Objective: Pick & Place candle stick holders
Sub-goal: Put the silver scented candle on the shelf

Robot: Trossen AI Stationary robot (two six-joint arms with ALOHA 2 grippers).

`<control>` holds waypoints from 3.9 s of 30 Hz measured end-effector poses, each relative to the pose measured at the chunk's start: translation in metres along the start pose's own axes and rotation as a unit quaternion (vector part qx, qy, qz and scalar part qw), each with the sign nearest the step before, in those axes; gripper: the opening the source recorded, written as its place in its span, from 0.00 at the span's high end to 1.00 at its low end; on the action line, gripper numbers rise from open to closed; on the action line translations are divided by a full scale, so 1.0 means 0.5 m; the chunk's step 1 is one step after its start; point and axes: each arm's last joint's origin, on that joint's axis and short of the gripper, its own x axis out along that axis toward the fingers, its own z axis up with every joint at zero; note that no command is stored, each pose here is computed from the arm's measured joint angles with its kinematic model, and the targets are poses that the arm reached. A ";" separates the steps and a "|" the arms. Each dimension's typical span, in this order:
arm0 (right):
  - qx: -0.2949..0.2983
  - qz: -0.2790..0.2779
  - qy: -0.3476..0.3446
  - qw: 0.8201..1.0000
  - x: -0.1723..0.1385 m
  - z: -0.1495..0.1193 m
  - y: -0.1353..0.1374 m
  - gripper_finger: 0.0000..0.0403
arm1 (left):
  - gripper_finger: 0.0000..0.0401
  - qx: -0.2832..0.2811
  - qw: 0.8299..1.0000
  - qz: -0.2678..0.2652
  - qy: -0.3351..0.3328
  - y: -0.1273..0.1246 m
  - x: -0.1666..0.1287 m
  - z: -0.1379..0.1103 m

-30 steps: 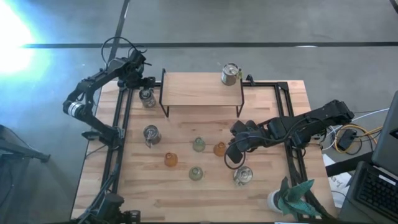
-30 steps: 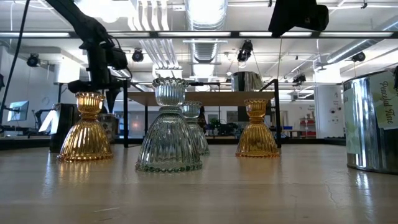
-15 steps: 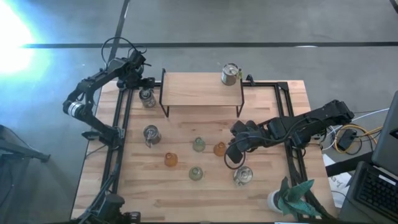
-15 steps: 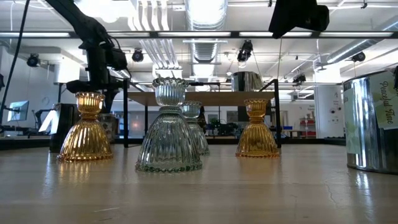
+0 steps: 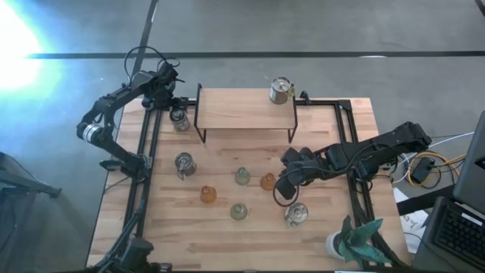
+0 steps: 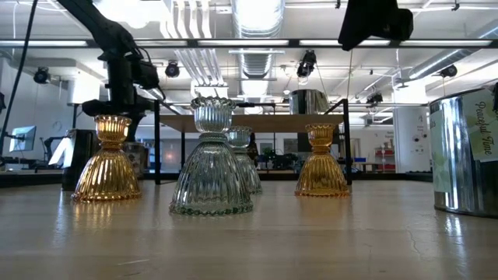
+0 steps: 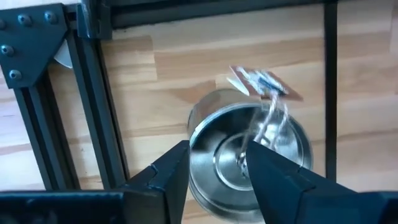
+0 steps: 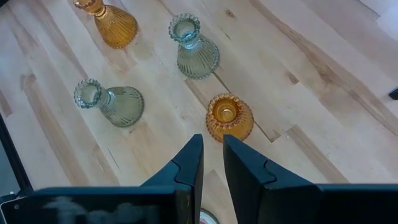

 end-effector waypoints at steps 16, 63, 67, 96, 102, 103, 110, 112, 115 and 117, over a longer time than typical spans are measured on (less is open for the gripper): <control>0.012 0.000 0.001 1.000 0.001 -0.001 0.000 0.85 | 0.60 0.015 0.999 0.013 0.032 -0.009 -0.004 -0.020; 0.007 0.001 0.017 1.000 0.010 -0.010 -0.004 0.88 | 0.77 0.055 0.997 0.053 0.033 -0.018 0.027 -0.007; 0.007 0.001 0.018 1.000 0.010 -0.010 -0.004 0.88 | 0.77 0.056 0.996 0.053 0.037 -0.019 0.032 -0.005; -0.008 0.001 0.018 1.000 0.010 -0.011 -0.004 0.89 | 1.00 0.113 0.992 0.044 0.027 -0.023 -0.014 0.016; -0.010 0.001 0.018 1.000 0.010 -0.011 -0.004 0.89 | 1.00 0.114 0.992 0.041 0.016 -0.022 -0.070 0.021; -0.010 0.001 0.018 1.000 0.010 -0.011 -0.004 0.89 | 1.00 0.117 0.992 0.039 0.015 -0.022 -0.080 0.023; -0.010 0.001 0.018 1.000 0.010 -0.011 -0.004 0.89 | 1.00 0.136 0.990 0.015 -0.015 -0.026 -0.170 0.037; -0.009 0.001 0.018 1.000 0.010 -0.011 -0.004 0.89 | 1.00 0.146 0.989 0.010 -0.026 -0.026 -0.202 0.039; -0.008 0.001 0.018 1.000 0.010 -0.011 -0.004 0.89 | 1.00 0.158 0.987 0.009 -0.040 -0.023 -0.250 0.040; -0.008 0.001 0.018 1.000 0.011 -0.011 -0.004 0.89 | 1.00 0.163 0.985 0.007 -0.052 -0.021 -0.282 0.038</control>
